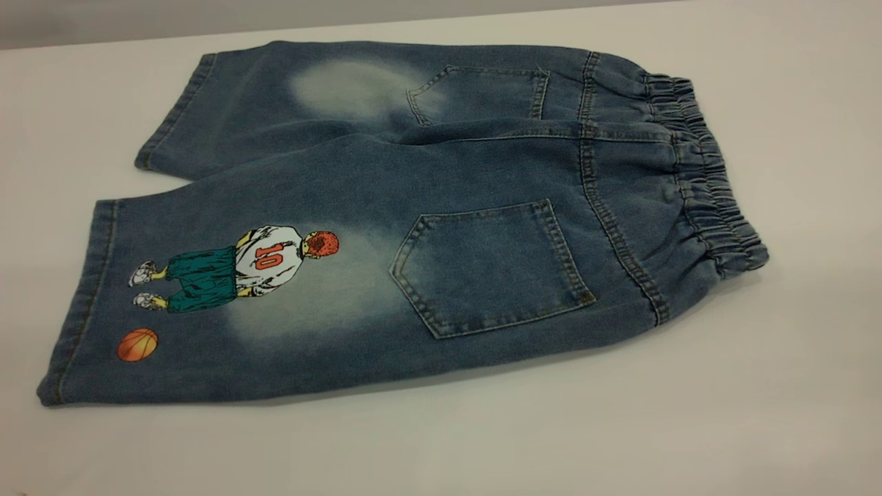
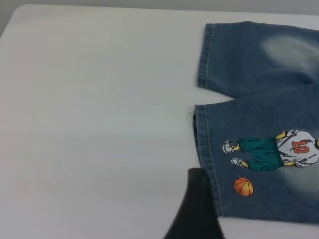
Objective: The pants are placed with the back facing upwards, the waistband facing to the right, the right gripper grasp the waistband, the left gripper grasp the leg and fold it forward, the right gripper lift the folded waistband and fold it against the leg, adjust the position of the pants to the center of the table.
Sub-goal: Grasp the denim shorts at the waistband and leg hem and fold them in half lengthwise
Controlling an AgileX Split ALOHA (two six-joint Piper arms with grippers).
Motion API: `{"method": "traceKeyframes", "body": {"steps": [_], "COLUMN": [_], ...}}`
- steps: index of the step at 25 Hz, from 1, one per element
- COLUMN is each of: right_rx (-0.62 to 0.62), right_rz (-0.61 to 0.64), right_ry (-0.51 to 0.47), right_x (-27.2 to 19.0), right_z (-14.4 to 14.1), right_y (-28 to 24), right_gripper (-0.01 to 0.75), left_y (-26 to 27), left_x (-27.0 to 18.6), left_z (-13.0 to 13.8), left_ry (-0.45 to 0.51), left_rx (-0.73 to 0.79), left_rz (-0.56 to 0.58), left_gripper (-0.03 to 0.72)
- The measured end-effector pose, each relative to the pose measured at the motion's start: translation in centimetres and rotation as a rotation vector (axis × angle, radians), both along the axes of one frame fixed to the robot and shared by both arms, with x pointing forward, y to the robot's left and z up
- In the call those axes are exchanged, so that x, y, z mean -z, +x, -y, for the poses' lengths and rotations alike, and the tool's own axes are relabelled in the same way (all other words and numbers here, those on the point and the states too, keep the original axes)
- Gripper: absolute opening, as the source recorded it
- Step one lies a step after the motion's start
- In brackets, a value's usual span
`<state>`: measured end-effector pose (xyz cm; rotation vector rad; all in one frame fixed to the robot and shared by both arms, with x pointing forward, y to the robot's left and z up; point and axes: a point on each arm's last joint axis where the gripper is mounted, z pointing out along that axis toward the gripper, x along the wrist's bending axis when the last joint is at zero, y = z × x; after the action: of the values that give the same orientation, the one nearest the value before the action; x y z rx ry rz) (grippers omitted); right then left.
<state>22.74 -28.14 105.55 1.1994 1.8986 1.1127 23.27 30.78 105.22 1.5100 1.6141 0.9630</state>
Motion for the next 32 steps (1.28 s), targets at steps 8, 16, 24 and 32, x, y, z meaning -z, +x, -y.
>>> {"method": "traceKeyframes", "body": {"steps": [8, 16, 24, 32], "right_rx": [0.0, 0.0, -0.003, 0.03], "right_rz": [0.0, 0.0, -0.001, 0.062], "right_ry": [0.0, 0.0, 0.005, 0.074], "right_x": [0.0, 0.0, 0.0, -1.3], "right_z": [0.0, 0.0, 0.0, 0.0], "right_y": [0.0, 0.0, 0.0, -0.2], "right_gripper": [0.43, 0.43, 0.43, 0.43], "left_y": [0.0, 0.0, 0.0, 0.5], "left_x": [0.0, 0.0, 0.0, -1.4], "left_z": [0.0, 0.0, 0.0, -0.2], "left_ry": [0.0, 0.0, 0.0, 0.019], "left_rx": [0.0, 0.0, 0.0, -0.015], "left_rz": [0.0, 0.0, 0.0, 0.033], "left_gripper": [0.546, 0.546, 0.546, 0.546]}}
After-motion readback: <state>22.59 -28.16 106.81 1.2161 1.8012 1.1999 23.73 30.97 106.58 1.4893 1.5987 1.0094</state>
